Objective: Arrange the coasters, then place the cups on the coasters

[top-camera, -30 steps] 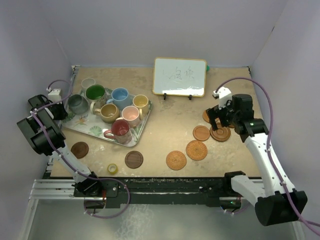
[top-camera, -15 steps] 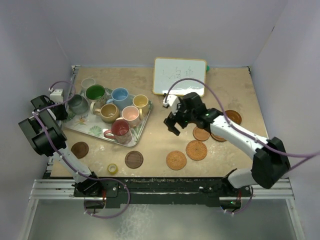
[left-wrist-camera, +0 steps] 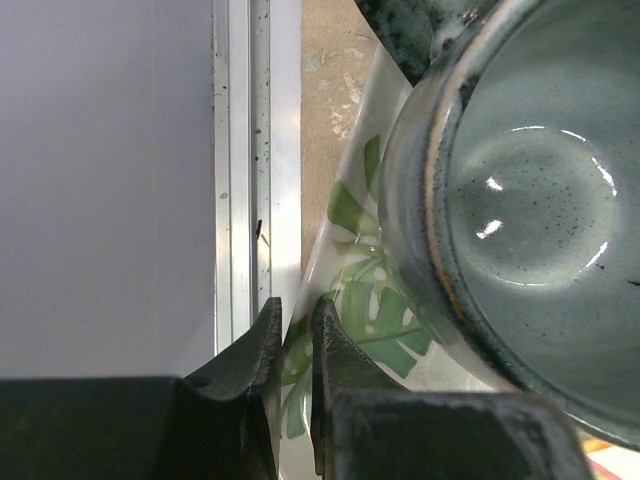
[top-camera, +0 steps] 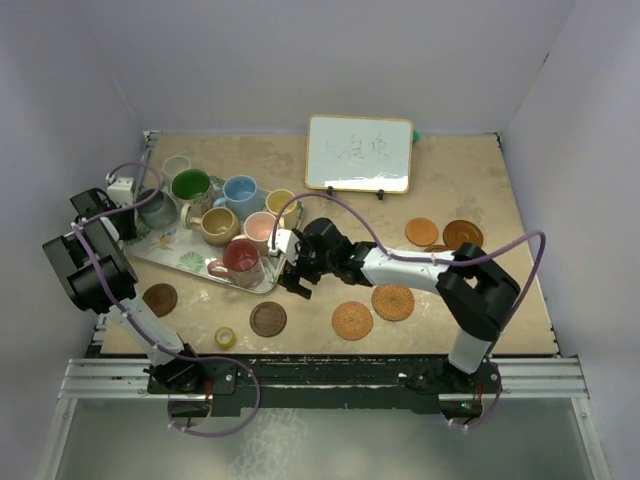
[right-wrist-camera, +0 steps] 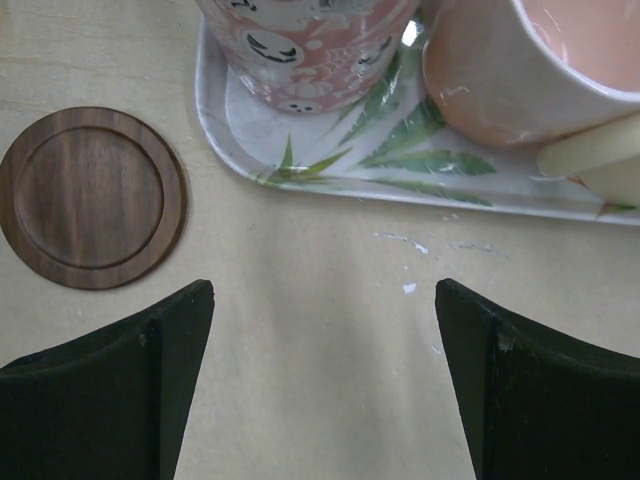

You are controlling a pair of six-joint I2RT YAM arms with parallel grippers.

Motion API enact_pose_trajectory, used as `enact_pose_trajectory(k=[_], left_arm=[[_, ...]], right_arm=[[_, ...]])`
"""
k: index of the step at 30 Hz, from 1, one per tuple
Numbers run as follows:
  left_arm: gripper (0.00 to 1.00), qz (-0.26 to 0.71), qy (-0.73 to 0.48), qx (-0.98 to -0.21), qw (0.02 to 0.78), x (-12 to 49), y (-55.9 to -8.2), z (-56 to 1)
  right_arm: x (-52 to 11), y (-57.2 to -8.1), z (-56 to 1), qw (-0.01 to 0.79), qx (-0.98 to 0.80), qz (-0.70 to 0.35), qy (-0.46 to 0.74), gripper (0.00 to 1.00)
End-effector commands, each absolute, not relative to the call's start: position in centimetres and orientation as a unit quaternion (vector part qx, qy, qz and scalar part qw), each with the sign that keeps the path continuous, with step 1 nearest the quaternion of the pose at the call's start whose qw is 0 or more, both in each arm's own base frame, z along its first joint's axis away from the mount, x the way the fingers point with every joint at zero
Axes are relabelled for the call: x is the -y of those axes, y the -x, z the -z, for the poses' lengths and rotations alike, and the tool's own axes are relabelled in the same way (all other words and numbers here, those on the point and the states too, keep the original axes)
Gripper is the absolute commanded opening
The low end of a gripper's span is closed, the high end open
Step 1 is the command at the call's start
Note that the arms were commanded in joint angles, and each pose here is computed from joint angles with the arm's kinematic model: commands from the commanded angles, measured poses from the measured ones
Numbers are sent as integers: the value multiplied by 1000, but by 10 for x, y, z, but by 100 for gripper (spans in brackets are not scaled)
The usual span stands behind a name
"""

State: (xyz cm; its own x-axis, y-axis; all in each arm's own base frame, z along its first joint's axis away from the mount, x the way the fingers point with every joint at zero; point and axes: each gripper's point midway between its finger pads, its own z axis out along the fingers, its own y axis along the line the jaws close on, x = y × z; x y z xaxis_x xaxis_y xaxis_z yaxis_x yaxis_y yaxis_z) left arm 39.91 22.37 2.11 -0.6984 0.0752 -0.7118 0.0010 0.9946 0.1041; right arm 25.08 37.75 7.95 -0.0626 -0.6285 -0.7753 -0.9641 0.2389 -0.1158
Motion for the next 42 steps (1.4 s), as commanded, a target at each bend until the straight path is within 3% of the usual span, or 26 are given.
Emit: enact_pose_trajectory(k=[1,17,42], left_arm=[[7,73,3,-959,273,-148,-347,23],[26,59,17,-959,277,-155,-352,16],[36,14,5,-963,270,-171,-349,10]], right_arm=[[-420,-256,-104,429,-662,-248,563,93],[-446,-257,-64,422,-674,-200,572,87],[-430,-338,-55,428,-728,-105,525,76]])
